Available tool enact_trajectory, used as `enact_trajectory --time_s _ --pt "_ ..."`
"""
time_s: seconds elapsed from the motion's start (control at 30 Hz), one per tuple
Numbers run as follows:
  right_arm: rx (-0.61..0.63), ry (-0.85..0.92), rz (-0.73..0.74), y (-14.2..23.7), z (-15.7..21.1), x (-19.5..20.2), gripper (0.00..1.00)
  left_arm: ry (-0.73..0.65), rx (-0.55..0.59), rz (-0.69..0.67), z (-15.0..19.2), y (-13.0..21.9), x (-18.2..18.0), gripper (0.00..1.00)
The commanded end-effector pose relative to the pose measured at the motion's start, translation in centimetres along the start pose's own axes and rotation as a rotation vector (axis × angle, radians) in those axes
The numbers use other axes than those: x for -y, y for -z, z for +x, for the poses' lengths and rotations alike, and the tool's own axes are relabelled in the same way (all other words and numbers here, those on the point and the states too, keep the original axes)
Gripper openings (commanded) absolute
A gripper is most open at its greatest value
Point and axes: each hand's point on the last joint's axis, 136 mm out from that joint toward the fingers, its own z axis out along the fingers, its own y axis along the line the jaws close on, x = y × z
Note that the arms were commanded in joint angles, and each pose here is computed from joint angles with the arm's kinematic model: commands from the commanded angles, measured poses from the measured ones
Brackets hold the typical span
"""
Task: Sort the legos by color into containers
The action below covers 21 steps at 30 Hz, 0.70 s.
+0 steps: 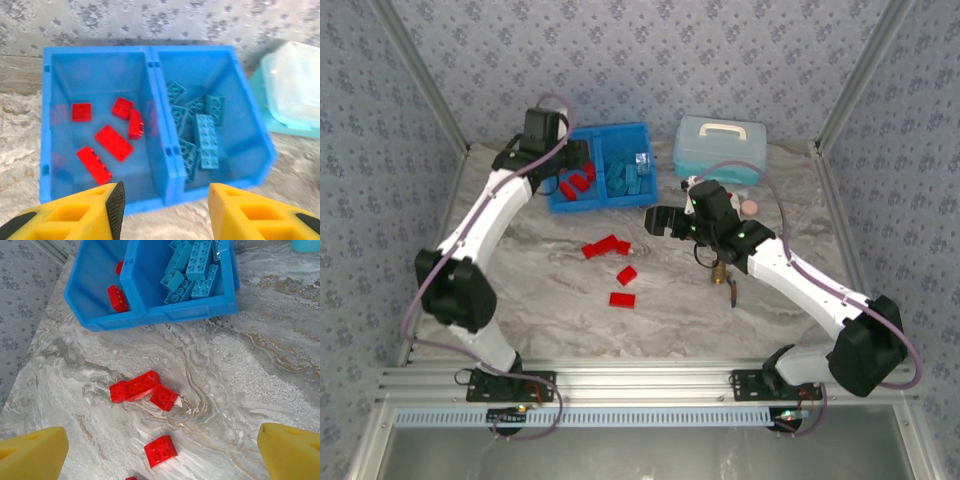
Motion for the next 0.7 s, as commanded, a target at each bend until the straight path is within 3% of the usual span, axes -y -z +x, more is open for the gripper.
enact_trajectory --time_s 0.0,0.1,0.2,0.43,0.67 --pt "0.019 -0.006 -0.012 0.9 -0.4 -0.6 1.00 -0.059 -0.029 0.057 3.2 1.3 1.6 0.49" --pt "0.018 -0.008 -0.014 0.8 -0.4 -0.7 1.00 -0.202 -0.084 0.096 7.4 2.4 3.2 0.50" --pt "0.019 -0.009 -0.012 0.7 -0.3 -0.6 1.00 -0.248 -0.156 0.066 11.1 2.4 3.4 0.50" --pt "0.024 -0.019 -0.015 0.5 -0.5 -0.8 1.00 -0.141 -0.266 0.092 17.2 0.1 6.3 0.50" --pt "0.020 -0.023 0.003 1.0 0.0 -0.2 1.00 -0.084 -0.359 0.061 20.7 -3.7 7.0 0.50"
